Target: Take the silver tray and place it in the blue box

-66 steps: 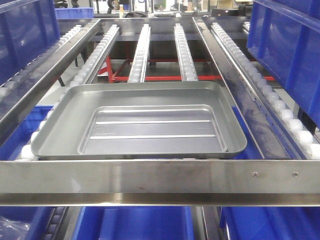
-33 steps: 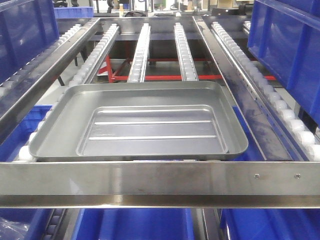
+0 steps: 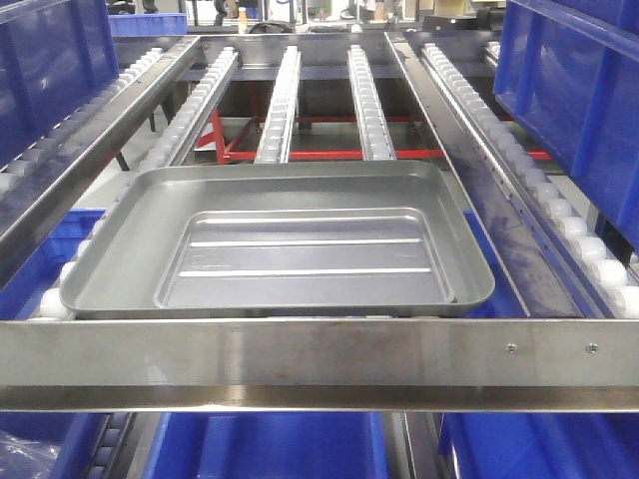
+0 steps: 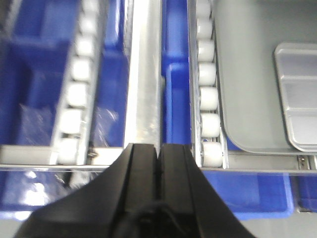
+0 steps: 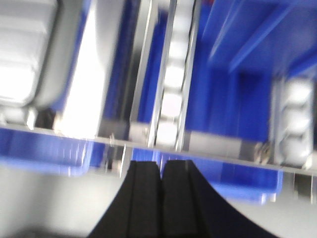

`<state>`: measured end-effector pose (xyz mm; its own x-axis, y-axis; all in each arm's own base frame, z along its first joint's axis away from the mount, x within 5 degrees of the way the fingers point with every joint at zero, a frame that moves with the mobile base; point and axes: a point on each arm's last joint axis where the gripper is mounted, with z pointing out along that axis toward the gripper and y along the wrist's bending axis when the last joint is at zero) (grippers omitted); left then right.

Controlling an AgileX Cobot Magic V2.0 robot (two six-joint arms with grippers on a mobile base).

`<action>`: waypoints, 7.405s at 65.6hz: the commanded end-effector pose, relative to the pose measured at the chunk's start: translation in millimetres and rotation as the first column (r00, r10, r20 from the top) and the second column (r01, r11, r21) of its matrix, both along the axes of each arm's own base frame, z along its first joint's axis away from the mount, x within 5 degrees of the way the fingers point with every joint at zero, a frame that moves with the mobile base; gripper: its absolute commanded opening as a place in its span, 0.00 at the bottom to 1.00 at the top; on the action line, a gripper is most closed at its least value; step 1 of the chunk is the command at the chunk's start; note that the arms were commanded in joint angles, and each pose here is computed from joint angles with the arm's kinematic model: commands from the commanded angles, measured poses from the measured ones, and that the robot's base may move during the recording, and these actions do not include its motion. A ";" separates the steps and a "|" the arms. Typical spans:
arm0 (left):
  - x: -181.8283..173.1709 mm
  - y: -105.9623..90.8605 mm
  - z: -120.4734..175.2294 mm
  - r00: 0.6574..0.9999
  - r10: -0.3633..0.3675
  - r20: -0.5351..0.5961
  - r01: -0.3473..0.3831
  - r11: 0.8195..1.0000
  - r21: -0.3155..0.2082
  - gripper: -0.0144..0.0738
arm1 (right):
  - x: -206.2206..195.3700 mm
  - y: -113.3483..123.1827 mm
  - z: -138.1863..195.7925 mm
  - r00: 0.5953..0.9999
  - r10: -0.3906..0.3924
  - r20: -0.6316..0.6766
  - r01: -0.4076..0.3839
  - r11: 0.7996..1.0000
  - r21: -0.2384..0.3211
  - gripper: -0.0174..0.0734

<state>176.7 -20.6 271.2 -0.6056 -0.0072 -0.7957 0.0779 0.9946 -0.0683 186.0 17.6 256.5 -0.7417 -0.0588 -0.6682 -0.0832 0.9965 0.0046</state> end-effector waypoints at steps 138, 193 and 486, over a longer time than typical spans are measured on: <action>150.7 -189.3 -26.0 0.925 -0.096 -0.368 0.107 0.994 0.009 0.40 | 161.2 151.4 -11.9 0.988 -0.051 -0.145 0.069 0.990 0.125 0.60; 164.5 -174.8 -33.1 0.921 -0.048 -0.386 0.033 0.998 -0.045 0.40 | 168.7 146.1 -28.3 0.979 -0.081 -0.189 0.104 0.988 0.115 0.61; -21.0 -171.6 14.3 0.890 -0.134 -0.437 0.098 0.990 -0.104 0.05 | -13.5 142.3 28.6 0.984 0.004 -0.176 0.031 0.980 0.195 0.26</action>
